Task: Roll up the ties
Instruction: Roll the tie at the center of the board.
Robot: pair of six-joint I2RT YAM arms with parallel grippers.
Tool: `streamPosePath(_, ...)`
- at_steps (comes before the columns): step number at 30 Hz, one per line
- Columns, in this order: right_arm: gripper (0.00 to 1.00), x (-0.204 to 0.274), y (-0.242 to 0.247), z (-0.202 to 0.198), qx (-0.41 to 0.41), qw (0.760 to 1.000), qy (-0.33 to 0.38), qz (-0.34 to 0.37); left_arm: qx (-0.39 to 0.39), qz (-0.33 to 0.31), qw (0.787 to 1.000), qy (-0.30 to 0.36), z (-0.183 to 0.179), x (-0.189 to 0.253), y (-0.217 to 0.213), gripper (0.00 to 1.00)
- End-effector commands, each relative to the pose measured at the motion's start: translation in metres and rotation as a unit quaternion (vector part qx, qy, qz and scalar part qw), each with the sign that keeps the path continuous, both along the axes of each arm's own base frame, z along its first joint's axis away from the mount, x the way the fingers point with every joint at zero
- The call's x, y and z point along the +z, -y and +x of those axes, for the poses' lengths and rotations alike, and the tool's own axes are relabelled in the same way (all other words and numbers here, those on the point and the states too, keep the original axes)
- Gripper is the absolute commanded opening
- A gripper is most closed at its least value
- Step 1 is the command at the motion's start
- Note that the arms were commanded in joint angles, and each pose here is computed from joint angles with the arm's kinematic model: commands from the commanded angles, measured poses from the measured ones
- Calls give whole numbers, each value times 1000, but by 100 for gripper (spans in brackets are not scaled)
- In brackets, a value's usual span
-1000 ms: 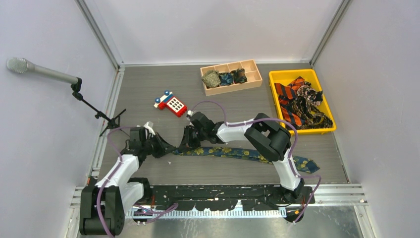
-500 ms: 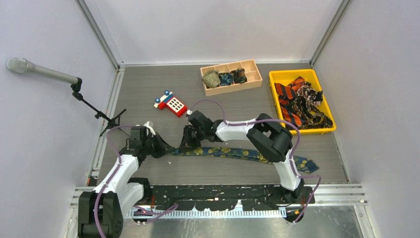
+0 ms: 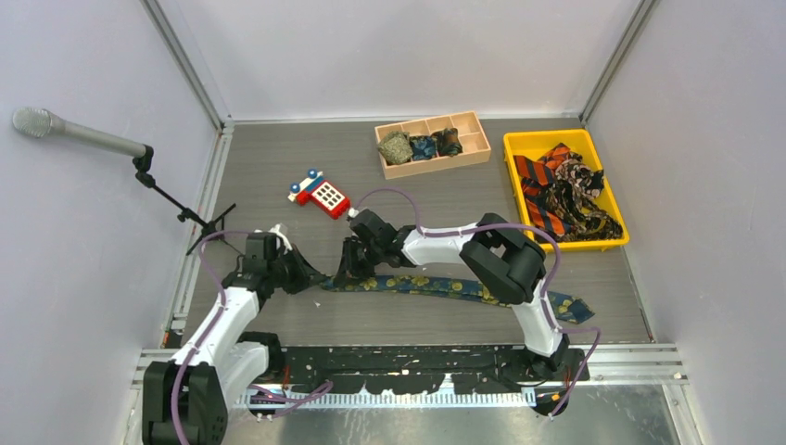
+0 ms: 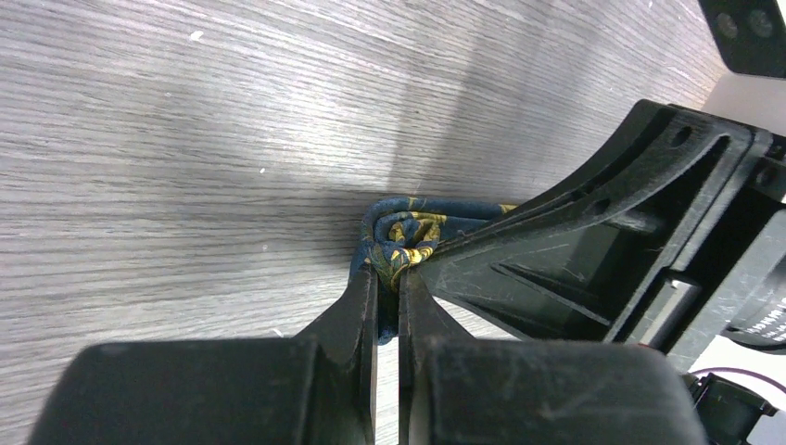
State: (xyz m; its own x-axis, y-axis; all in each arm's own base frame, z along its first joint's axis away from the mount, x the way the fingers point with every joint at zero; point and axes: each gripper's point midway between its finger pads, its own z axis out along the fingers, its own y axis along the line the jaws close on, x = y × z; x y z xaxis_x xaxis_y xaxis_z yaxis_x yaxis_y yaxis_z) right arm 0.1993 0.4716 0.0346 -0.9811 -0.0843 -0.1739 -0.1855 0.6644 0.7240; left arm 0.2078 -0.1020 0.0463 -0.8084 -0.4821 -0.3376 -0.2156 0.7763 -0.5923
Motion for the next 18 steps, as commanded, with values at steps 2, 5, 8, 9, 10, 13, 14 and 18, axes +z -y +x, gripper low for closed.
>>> streamPosePath(2,16,4,-13,2,1,1000,2,10,2,19,999,27,12,19,-3,0)
streamPosePath(5,16,2,-18,3,2,1000,-2,12,3,21,999,28,13,22,-3,0)
streamPosePath(8,16,3,-24,4,7,1000,-2,17,4,26,999,29,13,25,-4,0)
streamPosePath(9,16,4,-26,5,8,1000,0,19,4,26,999,28,13,25,-4,0)
streamPosePath(10,16,5,-29,5,10,1000,0,22,4,26,999,28,13,26,-4,0)
streamPosePath(13,16,6,-35,7,14,1000,0,27,5,27,999,29,14,29,-4,0)
streamPosePath(14,16,6,-38,7,16,999,-1,28,4,27,999,29,14,29,-3,0)
streamPosePath(18,16,9,-45,9,19,999,-1,33,6,32,999,30,15,33,-4,0)
